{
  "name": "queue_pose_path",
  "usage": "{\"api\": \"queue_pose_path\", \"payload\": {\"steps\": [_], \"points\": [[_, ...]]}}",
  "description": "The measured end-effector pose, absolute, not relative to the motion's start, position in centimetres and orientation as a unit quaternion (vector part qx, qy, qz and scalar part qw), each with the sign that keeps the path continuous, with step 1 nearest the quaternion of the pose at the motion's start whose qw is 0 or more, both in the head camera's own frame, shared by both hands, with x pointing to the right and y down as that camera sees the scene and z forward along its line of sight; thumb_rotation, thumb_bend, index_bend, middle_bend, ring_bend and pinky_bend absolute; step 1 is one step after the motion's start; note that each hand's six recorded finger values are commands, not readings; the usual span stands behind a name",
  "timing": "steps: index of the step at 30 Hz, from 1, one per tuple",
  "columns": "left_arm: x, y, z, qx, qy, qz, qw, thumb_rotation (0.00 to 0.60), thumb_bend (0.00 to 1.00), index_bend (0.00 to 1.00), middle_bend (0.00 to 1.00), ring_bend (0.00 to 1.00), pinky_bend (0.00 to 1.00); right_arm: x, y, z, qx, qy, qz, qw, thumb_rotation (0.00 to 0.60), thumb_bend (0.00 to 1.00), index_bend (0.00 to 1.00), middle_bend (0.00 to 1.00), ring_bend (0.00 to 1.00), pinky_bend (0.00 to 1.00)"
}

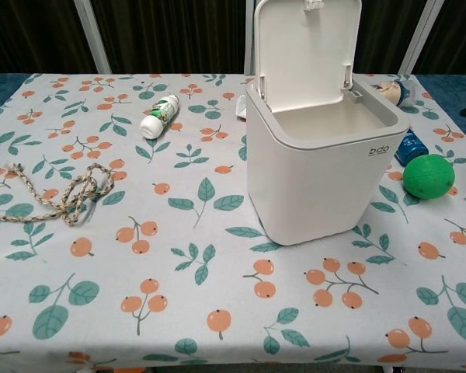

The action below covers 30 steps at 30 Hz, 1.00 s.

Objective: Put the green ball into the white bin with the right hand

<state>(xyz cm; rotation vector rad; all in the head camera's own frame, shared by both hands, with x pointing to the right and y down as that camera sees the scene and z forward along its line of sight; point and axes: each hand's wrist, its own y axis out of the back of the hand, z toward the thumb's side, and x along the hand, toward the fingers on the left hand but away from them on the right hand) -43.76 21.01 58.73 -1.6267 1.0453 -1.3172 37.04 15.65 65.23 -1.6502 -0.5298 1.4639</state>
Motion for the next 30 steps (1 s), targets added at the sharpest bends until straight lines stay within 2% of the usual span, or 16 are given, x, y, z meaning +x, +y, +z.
{"api": "queue_pose_path", "payload": {"steps": [9, 12, 22, 30], "points": [[-44.2, 21.3, 59.0, -0.64, 0.413, -0.521, 0.384, 0.6, 0.03, 0.14, 0.17, 0.1, 0.17, 33.1, 14.8, 67.6, -0.668, -0.183, 0.578, 0.431, 0.6, 0.21, 0.0, 0.06, 0.02, 0.26], [-44.4, 21.3, 59.1, -0.641, 0.414, -0.522, 0.382, 0.6, 0.03, 0.14, 0.17, 0.1, 0.17, 32.6, 14.9, 68.0, -0.666, -0.177, 0.58, 0.433, 0.6, 0.21, 0.0, 0.08, 0.03, 0.28], [-44.8, 21.6, 59.3, -0.64, 0.416, -0.524, 0.377, 0.6, 0.03, 0.15, 0.17, 0.1, 0.17, 32.0, 15.8, 69.1, -0.66, -0.167, 0.591, 0.433, 0.6, 0.23, 0.0, 0.18, 0.15, 0.39], [-44.8, 21.4, 59.5, -0.641, 0.415, -0.525, 0.376, 0.6, 0.03, 0.15, 0.17, 0.1, 0.17, 32.2, 15.8, 69.0, -0.653, -0.176, 0.591, 0.439, 0.6, 0.27, 0.15, 0.27, 0.26, 0.48]]}}
